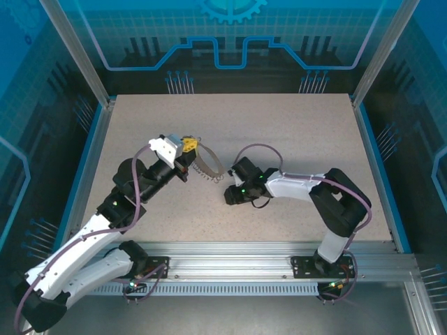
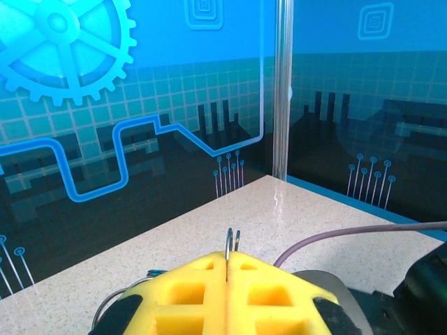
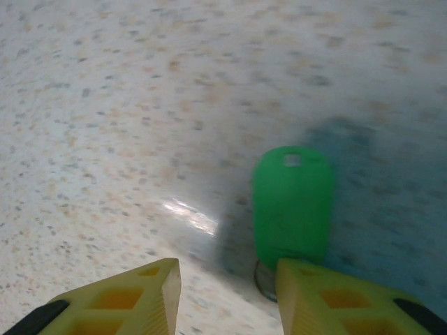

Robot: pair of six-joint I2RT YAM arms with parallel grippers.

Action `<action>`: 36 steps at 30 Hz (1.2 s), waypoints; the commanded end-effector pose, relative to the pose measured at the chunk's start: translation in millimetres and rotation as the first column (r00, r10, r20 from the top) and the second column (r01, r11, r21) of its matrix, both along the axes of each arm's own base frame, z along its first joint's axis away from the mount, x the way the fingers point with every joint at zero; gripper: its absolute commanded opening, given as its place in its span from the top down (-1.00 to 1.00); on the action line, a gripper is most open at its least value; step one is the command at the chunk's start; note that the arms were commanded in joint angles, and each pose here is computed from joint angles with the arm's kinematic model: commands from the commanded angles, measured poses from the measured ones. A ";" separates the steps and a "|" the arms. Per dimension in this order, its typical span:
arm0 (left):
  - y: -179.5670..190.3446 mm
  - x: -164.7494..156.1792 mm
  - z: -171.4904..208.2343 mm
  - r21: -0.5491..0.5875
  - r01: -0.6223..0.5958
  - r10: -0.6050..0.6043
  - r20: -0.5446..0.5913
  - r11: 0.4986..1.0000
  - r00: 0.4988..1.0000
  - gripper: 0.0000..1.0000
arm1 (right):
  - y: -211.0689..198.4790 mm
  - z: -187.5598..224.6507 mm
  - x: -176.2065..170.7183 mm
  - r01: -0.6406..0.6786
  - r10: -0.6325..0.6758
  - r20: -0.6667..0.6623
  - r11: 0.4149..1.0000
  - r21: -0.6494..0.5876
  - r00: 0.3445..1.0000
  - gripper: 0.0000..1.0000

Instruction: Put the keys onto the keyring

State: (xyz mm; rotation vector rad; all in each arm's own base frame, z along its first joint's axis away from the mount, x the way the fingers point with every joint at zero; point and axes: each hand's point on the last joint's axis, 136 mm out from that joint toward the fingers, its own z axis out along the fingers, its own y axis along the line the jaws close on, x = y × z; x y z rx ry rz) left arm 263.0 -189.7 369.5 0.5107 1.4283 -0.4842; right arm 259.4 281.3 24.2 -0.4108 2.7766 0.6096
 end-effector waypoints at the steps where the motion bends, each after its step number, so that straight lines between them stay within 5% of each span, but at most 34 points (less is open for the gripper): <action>1: 8.8 -4.2 10.2 -0.042 -0.019 0.020 0.016 0.999 1.000 1.00 | -39.1 -5.2 -19.2 0.069 -0.071 -0.057 0.997 -0.026 0.996 0.15; 12: 7.7 -8.2 9.1 -0.056 0.001 -0.002 -0.018 0.998 1.000 1.00 | -81.5 55.1 -21.2 0.141 -0.148 0.139 0.988 0.058 0.979 -0.18; 18: 6.9 -8.8 4.0 -0.064 0.006 -0.009 -0.046 0.998 0.999 1.00 | -87.9 39.5 -22.3 0.155 -0.153 0.072 0.988 -0.022 0.986 -0.20; 36: -2.2 -23.7 -23.9 -0.095 0.091 -0.107 -0.174 0.991 0.979 1.00 | -69.4 16.4 -59.5 0.284 -0.279 -0.077 0.957 0.062 0.957 -0.23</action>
